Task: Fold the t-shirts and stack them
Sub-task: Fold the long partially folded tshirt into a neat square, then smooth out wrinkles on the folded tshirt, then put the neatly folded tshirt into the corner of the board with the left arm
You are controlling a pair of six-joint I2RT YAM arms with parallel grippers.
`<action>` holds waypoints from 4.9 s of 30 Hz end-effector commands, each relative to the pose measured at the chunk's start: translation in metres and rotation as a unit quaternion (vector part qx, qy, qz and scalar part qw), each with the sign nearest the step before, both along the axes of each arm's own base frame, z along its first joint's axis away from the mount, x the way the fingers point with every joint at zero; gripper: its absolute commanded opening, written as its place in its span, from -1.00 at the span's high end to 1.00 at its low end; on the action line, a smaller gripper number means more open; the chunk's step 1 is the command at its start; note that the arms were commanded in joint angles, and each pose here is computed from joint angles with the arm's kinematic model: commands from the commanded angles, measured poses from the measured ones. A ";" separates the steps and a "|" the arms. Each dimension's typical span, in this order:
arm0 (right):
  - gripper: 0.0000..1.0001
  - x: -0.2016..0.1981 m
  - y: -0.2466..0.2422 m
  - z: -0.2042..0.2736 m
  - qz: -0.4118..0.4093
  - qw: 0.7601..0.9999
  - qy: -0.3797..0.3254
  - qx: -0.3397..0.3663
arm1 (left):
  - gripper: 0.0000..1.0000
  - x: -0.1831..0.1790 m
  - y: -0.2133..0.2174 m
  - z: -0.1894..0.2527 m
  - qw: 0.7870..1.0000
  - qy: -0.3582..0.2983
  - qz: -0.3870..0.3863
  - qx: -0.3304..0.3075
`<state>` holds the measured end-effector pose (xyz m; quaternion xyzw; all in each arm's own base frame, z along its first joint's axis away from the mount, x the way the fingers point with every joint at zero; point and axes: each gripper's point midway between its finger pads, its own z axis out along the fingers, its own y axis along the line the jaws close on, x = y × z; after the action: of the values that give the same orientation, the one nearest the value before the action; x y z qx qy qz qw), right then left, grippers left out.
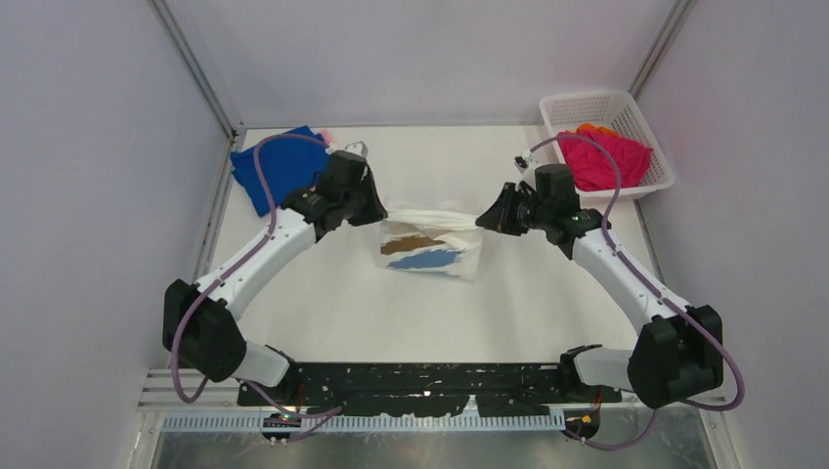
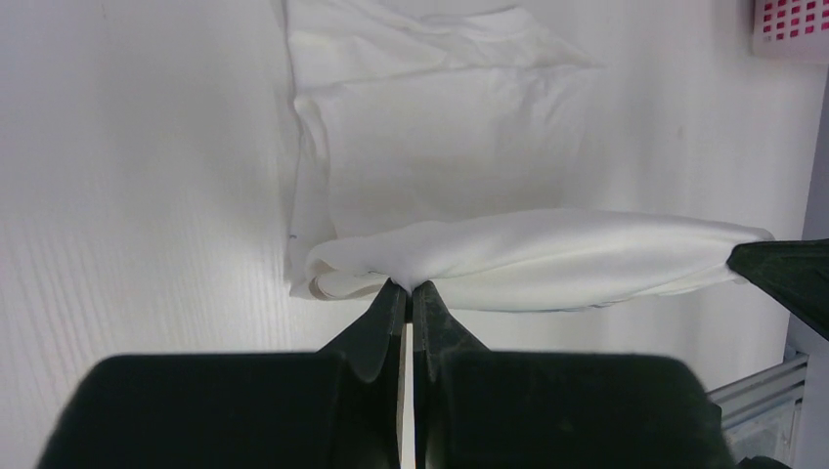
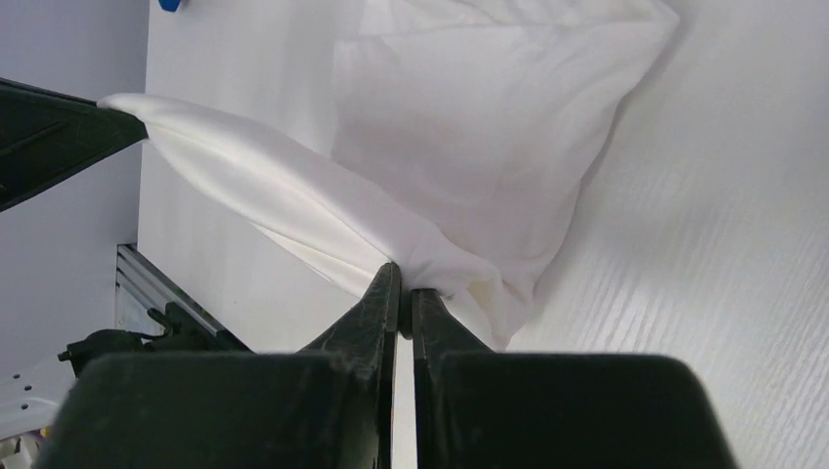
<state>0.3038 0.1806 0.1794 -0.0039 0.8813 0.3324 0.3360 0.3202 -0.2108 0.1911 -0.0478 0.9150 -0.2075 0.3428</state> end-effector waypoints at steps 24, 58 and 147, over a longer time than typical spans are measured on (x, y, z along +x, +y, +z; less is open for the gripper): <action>0.37 0.154 -0.024 -0.062 -0.072 0.997 0.027 0.000 | 0.52 0.143 -0.019 -0.060 0.996 0.078 -0.015 0.036; -0.91 0.142 0.032 -0.110 0.005 0.988 0.081 0.129 | -0.99 0.133 -0.053 -0.133 0.980 0.187 -0.052 -0.030; -0.91 -0.049 -0.097 -0.044 -0.214 0.958 -0.154 -0.113 | 1.00 0.169 0.053 -0.057 0.920 0.006 0.137 0.367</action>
<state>0.2487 0.1060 0.1309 0.0699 0.8446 0.1937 0.4942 0.4543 -0.1925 0.1026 -0.0296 0.9340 0.1444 0.3254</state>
